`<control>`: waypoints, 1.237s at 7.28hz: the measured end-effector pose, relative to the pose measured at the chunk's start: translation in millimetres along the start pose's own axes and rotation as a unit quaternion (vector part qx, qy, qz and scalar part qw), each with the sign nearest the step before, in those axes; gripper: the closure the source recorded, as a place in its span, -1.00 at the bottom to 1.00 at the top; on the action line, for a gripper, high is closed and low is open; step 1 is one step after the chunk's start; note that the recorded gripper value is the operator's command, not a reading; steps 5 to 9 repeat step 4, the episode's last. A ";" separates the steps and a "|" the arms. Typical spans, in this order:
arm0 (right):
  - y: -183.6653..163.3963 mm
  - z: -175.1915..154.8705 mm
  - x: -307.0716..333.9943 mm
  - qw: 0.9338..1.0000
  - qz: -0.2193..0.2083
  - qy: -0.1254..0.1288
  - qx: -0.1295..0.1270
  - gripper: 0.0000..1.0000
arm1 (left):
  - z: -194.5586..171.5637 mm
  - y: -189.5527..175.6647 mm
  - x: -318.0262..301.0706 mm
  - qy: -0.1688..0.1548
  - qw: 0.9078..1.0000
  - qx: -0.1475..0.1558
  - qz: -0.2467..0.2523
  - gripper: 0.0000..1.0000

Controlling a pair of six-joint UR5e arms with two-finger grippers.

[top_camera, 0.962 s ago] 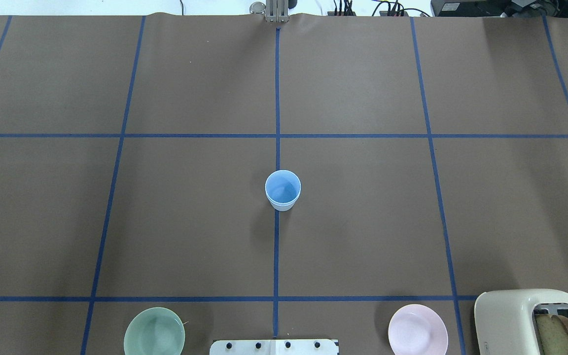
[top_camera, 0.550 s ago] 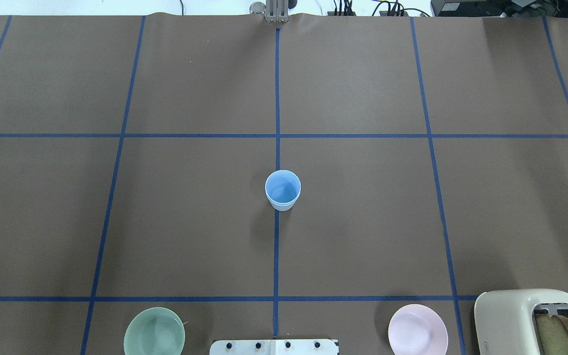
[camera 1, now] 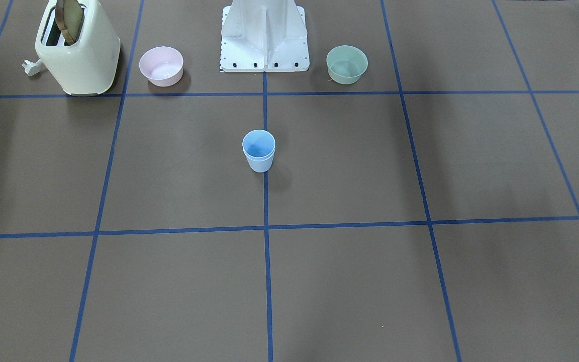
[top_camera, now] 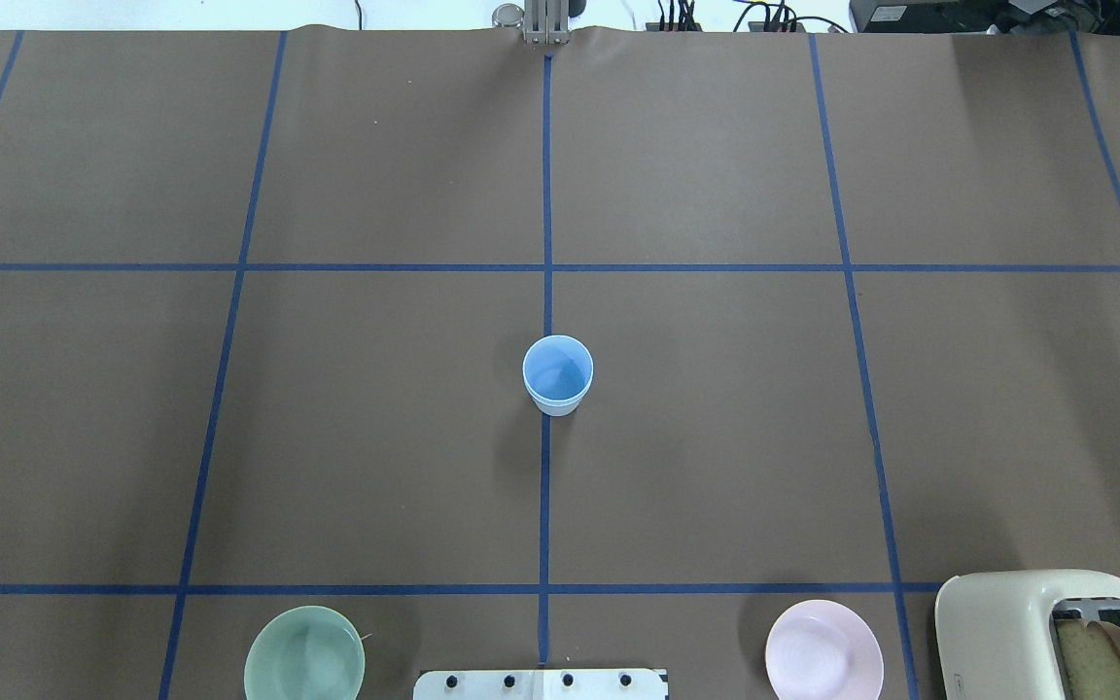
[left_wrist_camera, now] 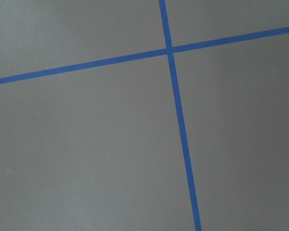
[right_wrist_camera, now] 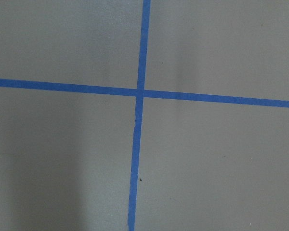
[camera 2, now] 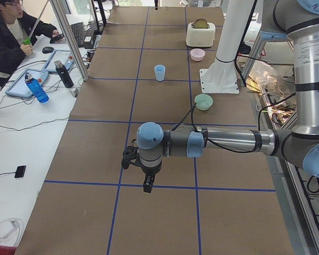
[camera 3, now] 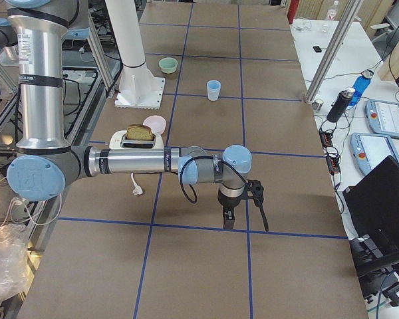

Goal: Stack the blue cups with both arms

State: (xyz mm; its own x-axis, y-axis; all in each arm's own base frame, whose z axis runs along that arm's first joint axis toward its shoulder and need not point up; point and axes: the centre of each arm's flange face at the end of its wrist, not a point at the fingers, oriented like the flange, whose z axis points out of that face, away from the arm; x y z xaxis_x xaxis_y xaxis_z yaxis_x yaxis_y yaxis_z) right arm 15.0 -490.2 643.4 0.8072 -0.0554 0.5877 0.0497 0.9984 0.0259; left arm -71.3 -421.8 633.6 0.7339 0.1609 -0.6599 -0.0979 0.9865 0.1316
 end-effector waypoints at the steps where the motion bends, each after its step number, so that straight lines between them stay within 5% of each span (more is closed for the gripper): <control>1: 0.4 0.6 0.4 1.000 0.001 0.000 -0.001 -1.00 | 0.1 0.1 -0.4 0.000 1.000 0.000 0.000 -0.96; 9: 0.8 1.5 1.0 1.000 0.001 0.000 -0.002 -1.00 | 0.5 0.8 -0.9 0.000 1.000 -0.001 -0.001 -0.96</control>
